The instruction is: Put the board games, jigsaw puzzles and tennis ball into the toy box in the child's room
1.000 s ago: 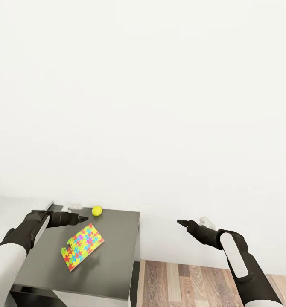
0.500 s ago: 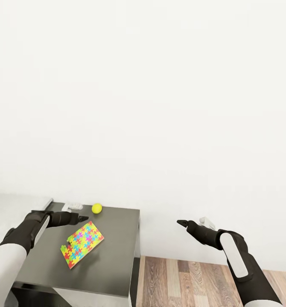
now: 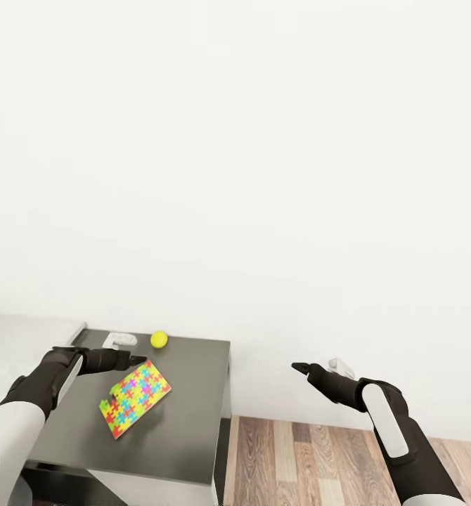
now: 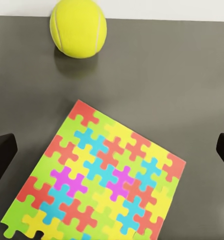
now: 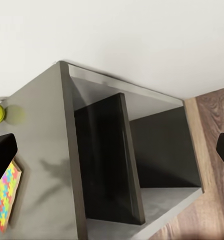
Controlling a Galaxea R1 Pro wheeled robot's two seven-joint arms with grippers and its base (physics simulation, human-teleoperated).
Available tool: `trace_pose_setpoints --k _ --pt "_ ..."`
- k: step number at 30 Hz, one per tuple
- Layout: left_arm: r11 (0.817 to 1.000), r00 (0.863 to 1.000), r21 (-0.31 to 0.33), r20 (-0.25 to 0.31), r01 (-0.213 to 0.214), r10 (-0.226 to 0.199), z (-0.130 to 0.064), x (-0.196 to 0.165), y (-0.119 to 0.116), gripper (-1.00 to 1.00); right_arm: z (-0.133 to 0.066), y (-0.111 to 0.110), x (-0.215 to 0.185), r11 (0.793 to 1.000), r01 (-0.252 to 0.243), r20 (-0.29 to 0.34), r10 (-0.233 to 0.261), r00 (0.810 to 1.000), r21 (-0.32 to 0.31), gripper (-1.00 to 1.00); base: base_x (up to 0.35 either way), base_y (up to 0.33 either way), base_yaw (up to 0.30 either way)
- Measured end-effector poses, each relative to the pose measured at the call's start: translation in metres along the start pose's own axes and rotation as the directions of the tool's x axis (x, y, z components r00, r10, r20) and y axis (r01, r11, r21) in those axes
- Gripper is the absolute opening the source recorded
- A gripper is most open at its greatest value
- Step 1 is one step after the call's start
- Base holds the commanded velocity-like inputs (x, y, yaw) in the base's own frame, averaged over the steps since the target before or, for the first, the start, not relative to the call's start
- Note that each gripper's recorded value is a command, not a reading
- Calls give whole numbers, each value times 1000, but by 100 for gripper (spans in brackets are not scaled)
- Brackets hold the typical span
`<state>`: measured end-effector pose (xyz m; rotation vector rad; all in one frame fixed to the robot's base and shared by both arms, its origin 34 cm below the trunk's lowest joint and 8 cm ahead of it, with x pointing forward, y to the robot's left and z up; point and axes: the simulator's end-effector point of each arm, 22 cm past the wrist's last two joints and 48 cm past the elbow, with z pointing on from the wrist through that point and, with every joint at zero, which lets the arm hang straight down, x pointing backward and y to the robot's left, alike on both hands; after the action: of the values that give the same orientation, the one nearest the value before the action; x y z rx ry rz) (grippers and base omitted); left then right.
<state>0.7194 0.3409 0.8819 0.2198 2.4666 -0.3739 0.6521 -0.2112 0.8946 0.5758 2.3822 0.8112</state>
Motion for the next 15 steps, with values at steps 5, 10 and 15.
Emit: trace_pose_setpoints --k 5,10,15 --pt "1000 1000 2 -7 3 -3 4 4 0 100 2 -4 2 1000 -3 -5 4 1000 5 100 0 0 0" --pt "1000 1000 0 -14 8 -8 6 8 3 100 4 -7 4 1000 -7 -11 7 1000 10 100 0 0 0" --pt "1000 1000 1 -21 12 -12 8 11 5 100 7 -9 6 1000 -10 -17 10 1000 14 100 0 0 0"
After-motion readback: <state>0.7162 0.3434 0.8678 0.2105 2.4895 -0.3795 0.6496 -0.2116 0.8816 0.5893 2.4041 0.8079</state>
